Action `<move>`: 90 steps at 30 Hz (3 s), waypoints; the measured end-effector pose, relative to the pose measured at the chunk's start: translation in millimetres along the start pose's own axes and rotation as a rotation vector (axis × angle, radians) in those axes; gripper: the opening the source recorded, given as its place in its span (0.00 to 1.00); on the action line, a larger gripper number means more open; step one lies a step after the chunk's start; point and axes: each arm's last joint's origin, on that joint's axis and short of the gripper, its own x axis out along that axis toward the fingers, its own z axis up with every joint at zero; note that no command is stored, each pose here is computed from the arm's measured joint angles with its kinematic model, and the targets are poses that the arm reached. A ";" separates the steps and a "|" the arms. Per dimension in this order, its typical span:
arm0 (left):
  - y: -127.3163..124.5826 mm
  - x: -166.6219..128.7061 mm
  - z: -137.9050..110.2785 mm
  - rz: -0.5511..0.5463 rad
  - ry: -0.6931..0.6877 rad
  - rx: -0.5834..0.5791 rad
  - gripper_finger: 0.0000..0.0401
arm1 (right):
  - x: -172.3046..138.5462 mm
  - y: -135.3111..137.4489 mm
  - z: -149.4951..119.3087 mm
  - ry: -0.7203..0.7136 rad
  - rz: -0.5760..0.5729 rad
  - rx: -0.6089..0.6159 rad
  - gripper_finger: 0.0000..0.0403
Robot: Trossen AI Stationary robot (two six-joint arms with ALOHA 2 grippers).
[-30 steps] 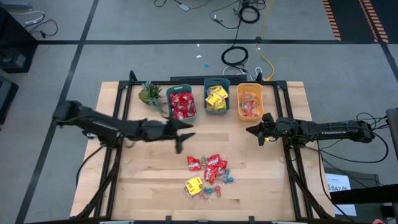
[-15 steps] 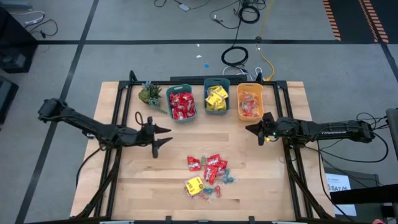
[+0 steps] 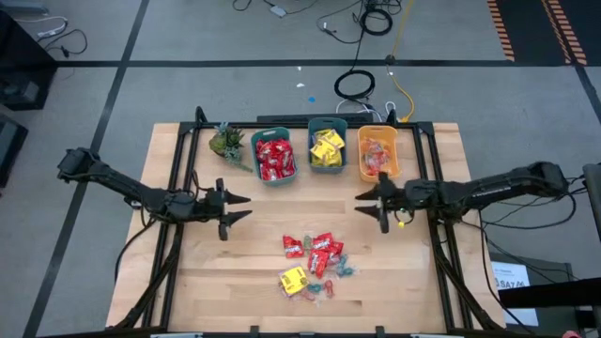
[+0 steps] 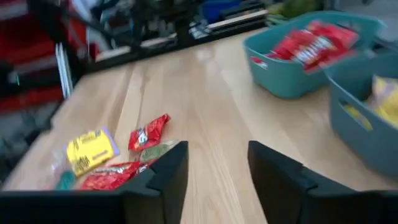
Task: Sort candy
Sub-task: Put the red candy into the green bin
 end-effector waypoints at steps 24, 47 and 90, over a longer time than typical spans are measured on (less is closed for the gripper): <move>3.1 -4.8 2.5 0.029 -0.029 -0.007 0.46 | 138.7 62.2 -32.7 0.535 0.128 -0.385 0.43; 23.7 -9.7 -6.4 -0.070 -0.115 -0.020 0.46 | 154.7 61.8 -45.9 0.611 0.060 -0.238 0.03; 43.1 -42.2 -7.9 -0.188 -0.108 -0.103 0.46 | 236.8 -62.4 147.9 0.362 -0.518 -0.021 0.15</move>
